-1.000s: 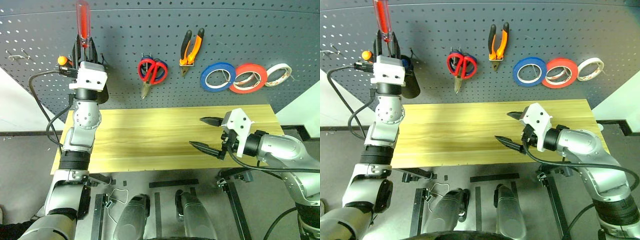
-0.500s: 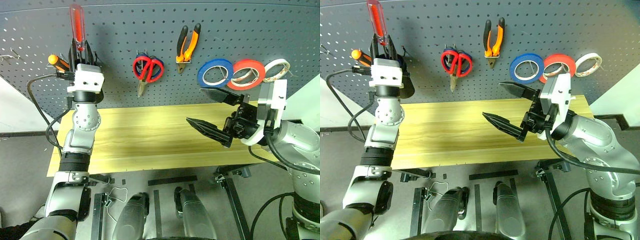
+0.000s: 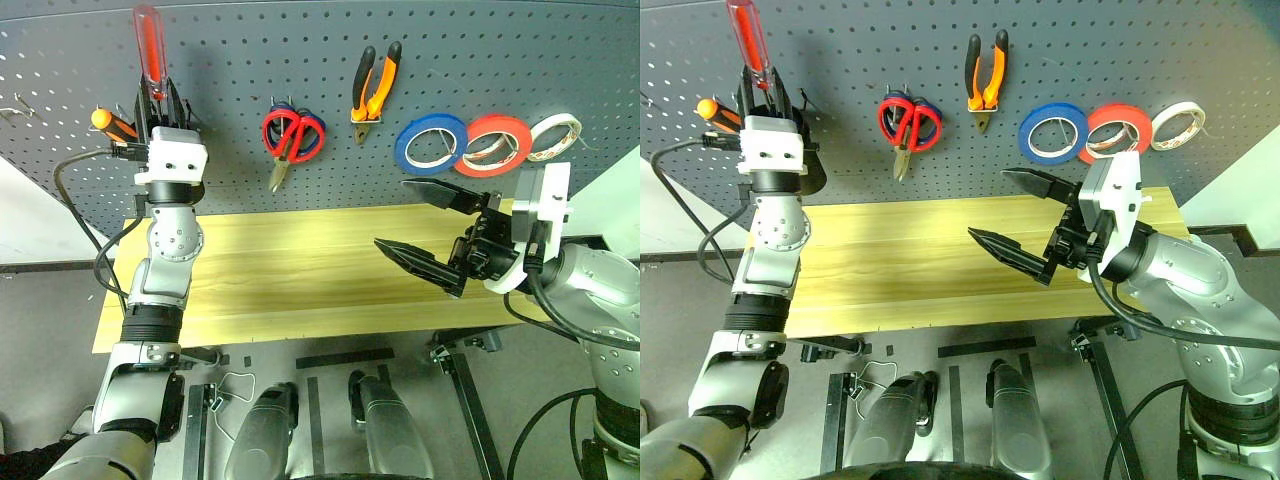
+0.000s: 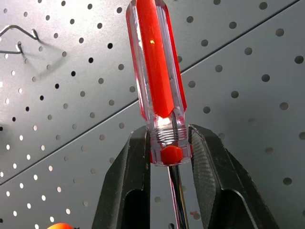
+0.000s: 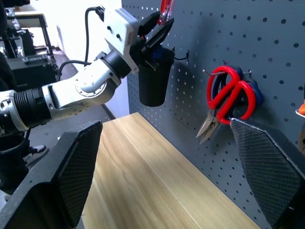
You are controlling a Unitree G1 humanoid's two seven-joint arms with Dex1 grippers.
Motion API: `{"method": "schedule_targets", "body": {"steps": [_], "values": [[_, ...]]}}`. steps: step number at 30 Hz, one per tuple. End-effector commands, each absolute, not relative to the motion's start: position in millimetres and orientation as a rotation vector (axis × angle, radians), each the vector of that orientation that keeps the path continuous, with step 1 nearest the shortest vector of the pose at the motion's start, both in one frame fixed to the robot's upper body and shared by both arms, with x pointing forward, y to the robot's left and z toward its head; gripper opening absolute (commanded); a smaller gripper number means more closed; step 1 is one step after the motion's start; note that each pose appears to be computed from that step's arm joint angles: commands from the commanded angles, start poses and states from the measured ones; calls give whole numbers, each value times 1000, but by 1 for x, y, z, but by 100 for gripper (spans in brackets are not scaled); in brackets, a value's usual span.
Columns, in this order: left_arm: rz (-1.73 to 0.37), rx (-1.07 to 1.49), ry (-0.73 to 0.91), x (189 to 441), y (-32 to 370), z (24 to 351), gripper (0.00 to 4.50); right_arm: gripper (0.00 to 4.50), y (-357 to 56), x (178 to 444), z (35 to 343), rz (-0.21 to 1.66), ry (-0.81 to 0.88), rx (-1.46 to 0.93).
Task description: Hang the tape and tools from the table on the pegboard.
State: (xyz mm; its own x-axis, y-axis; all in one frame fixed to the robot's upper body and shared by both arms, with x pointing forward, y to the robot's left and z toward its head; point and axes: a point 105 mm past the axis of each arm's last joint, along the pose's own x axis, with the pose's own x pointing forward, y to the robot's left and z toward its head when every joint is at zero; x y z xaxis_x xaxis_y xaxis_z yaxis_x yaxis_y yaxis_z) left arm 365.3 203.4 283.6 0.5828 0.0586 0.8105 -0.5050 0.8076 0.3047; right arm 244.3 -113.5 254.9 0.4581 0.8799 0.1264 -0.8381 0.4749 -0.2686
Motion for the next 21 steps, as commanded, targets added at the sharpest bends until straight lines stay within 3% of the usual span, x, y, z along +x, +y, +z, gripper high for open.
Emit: {"method": "schedule_targets", "body": {"steps": [1,10,15,21], "values": [[396,544,-945,356,207,295,84,450,-111,238,261,1077,-301,-215],[422,525,-975,350,209,301,391,450,-111,239,260,1072,-295,-225],[404,492,-1008,346,202,307,391,450,-111,240,260,1071,-296,-228],[277,423,-1146,317,168,339,391,450,-109,238,263,1081,-316,-230]]}}
